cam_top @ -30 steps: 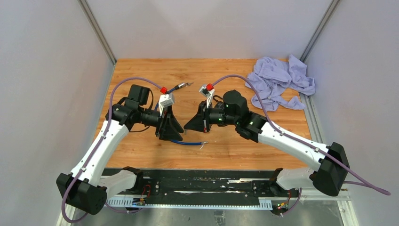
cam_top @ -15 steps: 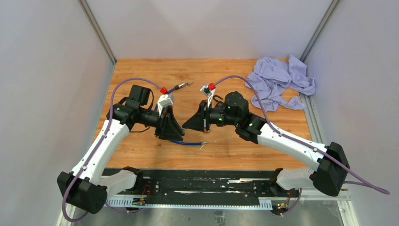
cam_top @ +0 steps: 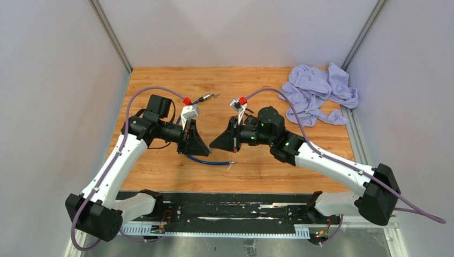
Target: Unlock with the key
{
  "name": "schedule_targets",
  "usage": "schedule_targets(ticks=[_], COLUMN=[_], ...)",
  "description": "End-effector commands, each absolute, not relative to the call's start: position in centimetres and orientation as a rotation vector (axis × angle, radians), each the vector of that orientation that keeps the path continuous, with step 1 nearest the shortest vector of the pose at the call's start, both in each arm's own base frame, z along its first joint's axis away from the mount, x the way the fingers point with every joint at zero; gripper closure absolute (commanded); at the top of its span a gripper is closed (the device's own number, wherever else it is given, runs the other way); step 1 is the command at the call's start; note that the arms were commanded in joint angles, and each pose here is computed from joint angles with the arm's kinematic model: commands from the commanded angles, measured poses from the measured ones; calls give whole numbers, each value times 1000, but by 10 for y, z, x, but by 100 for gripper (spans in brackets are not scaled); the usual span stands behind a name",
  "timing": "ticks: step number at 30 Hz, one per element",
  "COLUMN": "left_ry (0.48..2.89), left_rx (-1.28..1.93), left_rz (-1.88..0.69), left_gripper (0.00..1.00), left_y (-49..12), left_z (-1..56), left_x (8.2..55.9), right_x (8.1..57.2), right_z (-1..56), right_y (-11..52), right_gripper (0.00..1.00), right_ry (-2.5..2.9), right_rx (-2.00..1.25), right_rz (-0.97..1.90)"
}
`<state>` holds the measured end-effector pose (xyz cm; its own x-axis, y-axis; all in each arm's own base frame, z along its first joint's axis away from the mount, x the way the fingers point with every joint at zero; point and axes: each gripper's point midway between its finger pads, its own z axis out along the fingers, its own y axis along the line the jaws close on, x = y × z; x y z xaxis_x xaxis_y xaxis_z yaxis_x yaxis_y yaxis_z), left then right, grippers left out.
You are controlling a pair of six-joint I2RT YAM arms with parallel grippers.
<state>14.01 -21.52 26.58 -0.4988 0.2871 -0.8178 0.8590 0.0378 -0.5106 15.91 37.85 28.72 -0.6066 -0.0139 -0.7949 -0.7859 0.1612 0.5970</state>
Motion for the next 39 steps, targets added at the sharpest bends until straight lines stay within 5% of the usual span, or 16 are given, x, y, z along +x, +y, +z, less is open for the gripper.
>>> schedule_targets(ticks=[1, 9, 39], left_ry=[1824, 1839, 1835], left_rx=[1153, 1130, 1121], left_rz=[-1478, -1575, -1567], left_gripper=[83, 60, 97], left_y=[-216, -217, -220], left_z=[269, 261, 275], left_x=[142, 131, 139], right_x=[162, 164, 163], right_z=[293, 304, 287], right_y=[374, 381, 384], right_gripper=[99, 99, 100], right_ry=[1748, 1706, 1737], right_rx=[-756, -751, -741], right_rz=[1497, 1540, 1521])
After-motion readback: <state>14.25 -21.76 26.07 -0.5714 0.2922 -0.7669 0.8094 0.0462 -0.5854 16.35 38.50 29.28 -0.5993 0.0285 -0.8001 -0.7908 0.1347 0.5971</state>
